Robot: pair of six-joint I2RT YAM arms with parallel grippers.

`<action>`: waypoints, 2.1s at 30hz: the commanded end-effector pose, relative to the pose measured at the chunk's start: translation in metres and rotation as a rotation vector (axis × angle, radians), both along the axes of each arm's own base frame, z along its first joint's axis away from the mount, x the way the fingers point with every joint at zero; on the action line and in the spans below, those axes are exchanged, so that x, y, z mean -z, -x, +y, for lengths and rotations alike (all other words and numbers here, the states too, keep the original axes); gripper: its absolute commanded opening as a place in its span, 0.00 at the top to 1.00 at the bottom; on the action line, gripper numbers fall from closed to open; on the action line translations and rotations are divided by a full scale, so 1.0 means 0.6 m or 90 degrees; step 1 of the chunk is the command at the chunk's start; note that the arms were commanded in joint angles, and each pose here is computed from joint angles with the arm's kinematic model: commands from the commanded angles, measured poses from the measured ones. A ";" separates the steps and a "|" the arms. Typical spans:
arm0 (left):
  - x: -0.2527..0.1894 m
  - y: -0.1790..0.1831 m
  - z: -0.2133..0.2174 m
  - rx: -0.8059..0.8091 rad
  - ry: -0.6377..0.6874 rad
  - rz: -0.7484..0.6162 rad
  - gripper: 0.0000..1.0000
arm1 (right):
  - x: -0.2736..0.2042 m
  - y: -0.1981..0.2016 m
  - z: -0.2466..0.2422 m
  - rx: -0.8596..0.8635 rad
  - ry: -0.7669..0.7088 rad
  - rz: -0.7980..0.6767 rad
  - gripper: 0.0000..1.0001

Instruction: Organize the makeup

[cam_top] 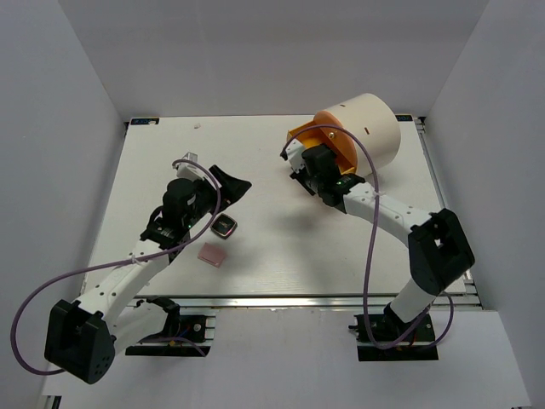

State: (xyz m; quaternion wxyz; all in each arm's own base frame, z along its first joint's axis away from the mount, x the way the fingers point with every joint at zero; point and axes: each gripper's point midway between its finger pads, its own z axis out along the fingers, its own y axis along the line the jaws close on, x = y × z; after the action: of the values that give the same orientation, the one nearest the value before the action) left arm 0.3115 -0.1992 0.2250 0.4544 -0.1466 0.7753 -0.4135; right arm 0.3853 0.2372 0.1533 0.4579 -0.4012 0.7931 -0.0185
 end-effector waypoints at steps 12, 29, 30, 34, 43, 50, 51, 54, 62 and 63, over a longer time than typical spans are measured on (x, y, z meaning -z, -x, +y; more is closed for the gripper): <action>0.011 0.006 0.008 -0.010 -0.007 -0.003 0.02 | -0.074 -0.112 -0.064 0.189 0.110 -0.203 0.97; 0.015 -0.027 -0.036 0.044 0.022 0.002 0.02 | -0.078 -0.170 -0.134 0.260 0.167 -0.219 0.98; 0.015 -0.027 -0.040 0.049 0.025 0.003 0.02 | -0.077 -0.170 -0.137 0.264 0.170 -0.218 0.98; 0.016 -0.038 -0.051 0.061 0.036 0.002 0.02 | -0.074 -0.169 -0.144 0.269 0.173 -0.217 0.98; 0.053 -0.072 -0.124 0.114 0.095 0.041 0.14 | -0.158 -0.002 0.011 -0.215 -0.118 -0.070 0.63; 0.080 -0.130 -0.267 0.194 0.154 0.088 0.43 | -0.235 0.052 -0.051 -0.191 -0.289 -0.066 0.97; 0.086 -0.131 -0.289 0.207 0.152 0.094 0.43 | -0.229 0.053 -0.072 -0.176 -0.319 -0.059 0.98; 0.104 -0.164 -0.338 0.219 0.156 0.101 0.43 | -0.253 0.070 -0.099 -0.173 -0.347 -0.093 0.93; 0.153 -0.227 -0.379 0.190 0.194 0.123 0.39 | -0.243 0.089 -0.150 -0.116 -0.368 -0.092 0.81; 0.157 -0.236 -0.387 0.191 0.198 0.121 0.39 | -0.242 0.089 -0.153 -0.113 -0.368 -0.093 0.81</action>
State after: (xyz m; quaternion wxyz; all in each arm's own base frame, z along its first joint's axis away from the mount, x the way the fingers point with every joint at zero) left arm 0.4339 -0.4216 0.0944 0.2586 -0.1363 0.7877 -0.5423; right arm 0.3387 0.1443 0.2809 0.5889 -0.3226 0.7123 0.2042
